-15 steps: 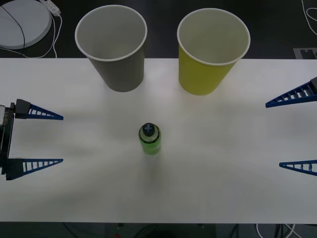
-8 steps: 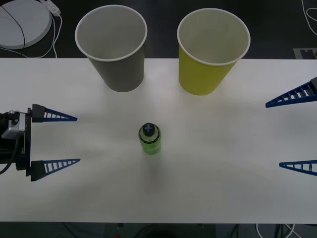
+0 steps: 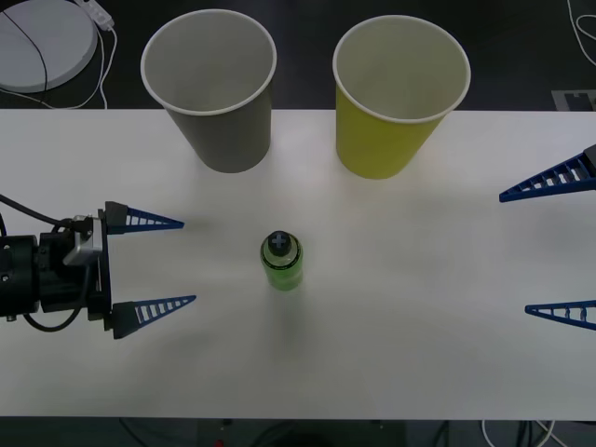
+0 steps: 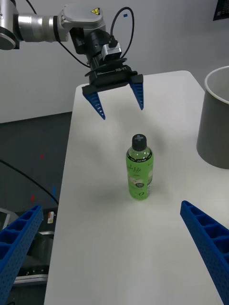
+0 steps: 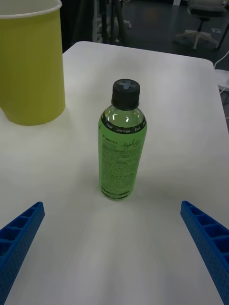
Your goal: Put the can into the green bin and the plastic bottle into the gray bin
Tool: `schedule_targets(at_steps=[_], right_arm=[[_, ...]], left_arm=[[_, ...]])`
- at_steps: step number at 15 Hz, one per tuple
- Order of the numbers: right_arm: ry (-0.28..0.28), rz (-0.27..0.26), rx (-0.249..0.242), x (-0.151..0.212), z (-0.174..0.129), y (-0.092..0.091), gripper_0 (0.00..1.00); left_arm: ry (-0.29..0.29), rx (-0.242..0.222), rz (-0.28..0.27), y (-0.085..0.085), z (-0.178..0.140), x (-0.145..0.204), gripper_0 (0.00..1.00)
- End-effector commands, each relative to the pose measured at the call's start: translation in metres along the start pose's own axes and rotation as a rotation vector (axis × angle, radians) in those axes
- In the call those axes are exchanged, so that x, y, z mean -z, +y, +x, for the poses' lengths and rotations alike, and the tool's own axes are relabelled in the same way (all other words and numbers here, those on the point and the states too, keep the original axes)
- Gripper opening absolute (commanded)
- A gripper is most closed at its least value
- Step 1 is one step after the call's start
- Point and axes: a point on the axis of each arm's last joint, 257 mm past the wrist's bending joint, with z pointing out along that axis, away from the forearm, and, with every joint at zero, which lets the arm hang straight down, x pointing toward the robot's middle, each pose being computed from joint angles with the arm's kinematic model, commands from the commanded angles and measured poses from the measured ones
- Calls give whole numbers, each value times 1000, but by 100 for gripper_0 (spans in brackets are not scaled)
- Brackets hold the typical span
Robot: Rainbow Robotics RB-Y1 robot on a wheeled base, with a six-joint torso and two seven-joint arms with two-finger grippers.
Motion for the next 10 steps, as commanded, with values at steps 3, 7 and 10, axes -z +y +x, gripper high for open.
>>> schedule_targets(at_steps=[3,7,10], right_arm=[[0,0,0,0,0,0,100],[0,0,0,0,0,0,100],[0,0,0,0,0,0,100]], left_arm=[[-8,14,-5,-7,3,-28,100],[-8,20,1,-17,7,-46,100],[-11,29,-10,-23,10,-61,100]])
